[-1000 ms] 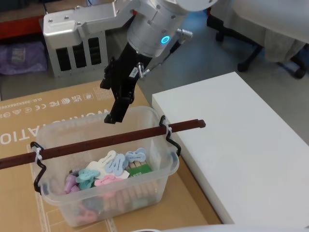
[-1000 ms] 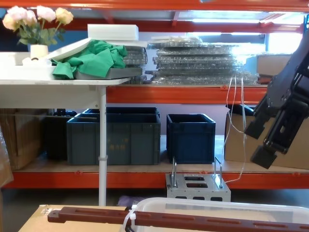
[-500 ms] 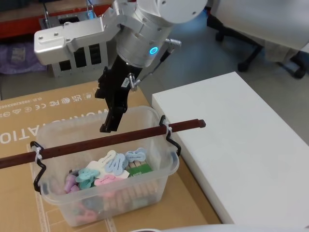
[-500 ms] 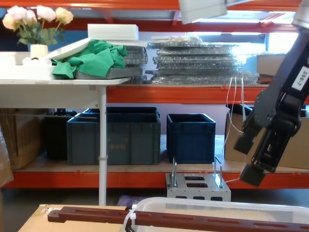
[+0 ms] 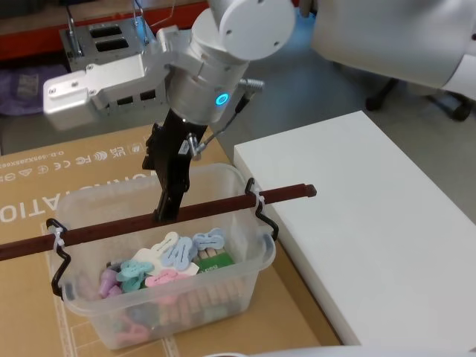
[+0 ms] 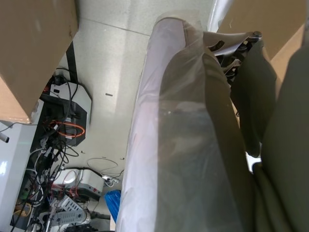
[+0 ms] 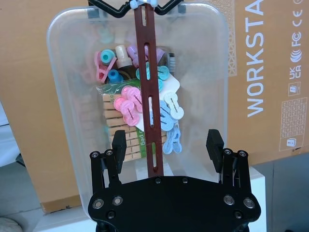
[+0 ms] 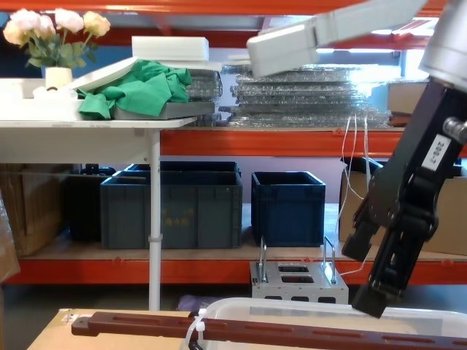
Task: Use one hand to grasp the basket and place it at the designated location.
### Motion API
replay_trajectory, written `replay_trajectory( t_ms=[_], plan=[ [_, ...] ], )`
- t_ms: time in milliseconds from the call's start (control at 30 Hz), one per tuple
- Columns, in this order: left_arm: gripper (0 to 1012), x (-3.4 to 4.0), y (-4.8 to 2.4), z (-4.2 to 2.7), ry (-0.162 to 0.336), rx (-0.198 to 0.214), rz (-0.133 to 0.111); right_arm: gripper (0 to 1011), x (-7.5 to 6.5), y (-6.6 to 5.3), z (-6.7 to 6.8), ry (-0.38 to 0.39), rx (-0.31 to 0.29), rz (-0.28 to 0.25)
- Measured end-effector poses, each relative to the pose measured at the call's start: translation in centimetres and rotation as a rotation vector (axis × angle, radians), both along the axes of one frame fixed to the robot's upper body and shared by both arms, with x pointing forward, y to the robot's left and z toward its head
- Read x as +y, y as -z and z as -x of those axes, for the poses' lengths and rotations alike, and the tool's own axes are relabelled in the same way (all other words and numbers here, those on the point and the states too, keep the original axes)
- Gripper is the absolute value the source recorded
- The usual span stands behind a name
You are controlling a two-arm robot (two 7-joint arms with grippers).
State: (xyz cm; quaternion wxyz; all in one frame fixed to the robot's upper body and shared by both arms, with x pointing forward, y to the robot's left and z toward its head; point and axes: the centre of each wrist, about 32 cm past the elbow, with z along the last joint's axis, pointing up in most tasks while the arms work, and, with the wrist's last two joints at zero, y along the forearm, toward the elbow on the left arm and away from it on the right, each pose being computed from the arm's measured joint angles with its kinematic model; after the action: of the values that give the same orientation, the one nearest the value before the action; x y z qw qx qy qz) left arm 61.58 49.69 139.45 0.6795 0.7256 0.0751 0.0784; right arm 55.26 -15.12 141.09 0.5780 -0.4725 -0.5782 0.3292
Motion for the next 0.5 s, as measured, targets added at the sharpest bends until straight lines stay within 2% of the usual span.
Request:
replay_trajectory(
  t_ms=[500],
  plan=[
    [0,0.01,0.00,0.00,0.000,0.000,0.000,1002,1.3,1.8,0.1,-0.022,0.019,0.044]
  ],
)
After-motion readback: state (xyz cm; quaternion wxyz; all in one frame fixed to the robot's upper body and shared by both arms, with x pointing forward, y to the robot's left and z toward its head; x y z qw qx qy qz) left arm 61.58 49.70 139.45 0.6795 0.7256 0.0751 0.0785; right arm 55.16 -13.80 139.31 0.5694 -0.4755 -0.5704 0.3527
